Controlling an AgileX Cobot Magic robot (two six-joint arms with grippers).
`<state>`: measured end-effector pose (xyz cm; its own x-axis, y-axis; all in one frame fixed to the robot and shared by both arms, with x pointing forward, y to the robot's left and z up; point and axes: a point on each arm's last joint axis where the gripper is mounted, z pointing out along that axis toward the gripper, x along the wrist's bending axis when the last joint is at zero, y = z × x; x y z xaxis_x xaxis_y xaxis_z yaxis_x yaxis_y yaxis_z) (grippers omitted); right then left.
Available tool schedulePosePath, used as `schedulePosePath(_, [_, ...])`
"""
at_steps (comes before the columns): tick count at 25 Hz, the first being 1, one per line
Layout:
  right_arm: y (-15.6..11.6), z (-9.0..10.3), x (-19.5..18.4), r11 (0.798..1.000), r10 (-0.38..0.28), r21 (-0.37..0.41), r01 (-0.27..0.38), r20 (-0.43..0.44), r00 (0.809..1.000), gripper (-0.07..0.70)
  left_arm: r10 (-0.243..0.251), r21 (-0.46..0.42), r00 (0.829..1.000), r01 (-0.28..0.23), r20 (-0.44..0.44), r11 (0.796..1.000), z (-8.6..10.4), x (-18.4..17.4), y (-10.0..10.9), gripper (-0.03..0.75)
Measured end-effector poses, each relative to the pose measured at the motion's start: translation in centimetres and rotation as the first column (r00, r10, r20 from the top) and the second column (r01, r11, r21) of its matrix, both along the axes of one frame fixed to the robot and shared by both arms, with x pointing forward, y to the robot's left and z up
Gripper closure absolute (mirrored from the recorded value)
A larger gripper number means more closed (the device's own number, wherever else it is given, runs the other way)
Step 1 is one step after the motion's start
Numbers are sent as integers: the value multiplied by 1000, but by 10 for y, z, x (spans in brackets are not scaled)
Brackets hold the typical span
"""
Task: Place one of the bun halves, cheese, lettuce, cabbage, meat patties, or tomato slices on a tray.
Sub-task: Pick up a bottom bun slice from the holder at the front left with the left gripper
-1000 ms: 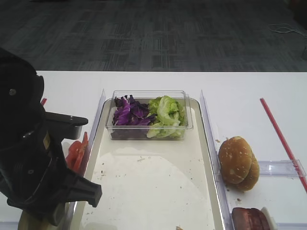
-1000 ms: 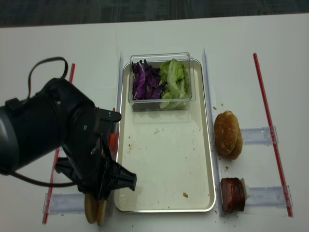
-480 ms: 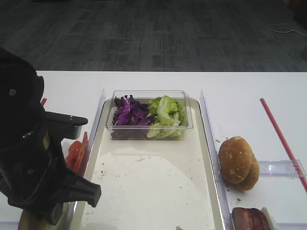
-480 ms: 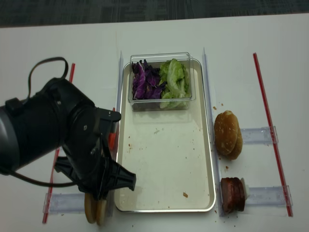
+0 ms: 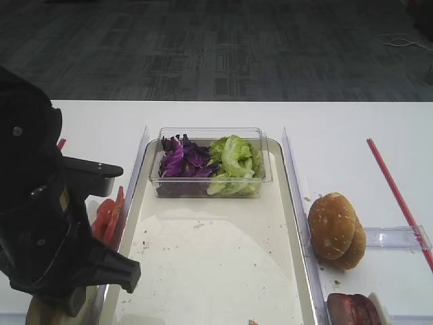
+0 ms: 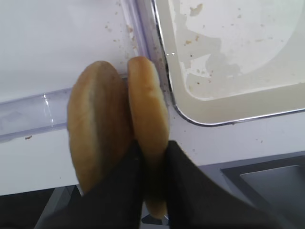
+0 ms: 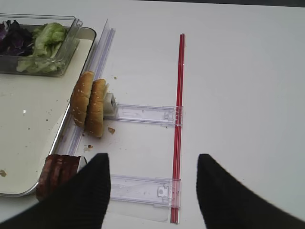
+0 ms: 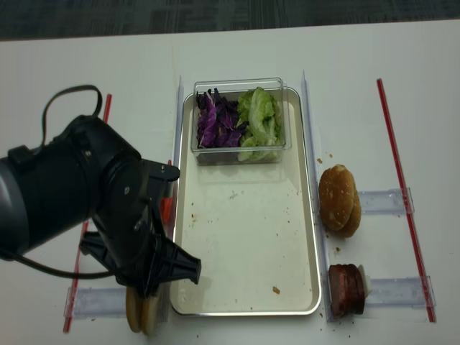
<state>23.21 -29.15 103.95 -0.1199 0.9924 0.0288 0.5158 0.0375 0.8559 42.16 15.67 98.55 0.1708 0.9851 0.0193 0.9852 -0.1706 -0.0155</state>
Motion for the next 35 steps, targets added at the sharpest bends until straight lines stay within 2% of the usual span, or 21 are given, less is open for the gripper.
schedulePosePath(21, [0,0,0,1000,-12,11,12,-4,1000,215,-5,15,1000,5,-5,1000,0,0,1,606])
schedulePosePath(30, [0,0,0,1000,-12,11,12,-4,1000,215,-7,-33,997,10,72,999,26,1,2,606])
schedulePosePath(35, [-1,0,0,1000,-13,9,14,-4,1000,215,-11,-25,997,13,78,1000,36,3,1,606])
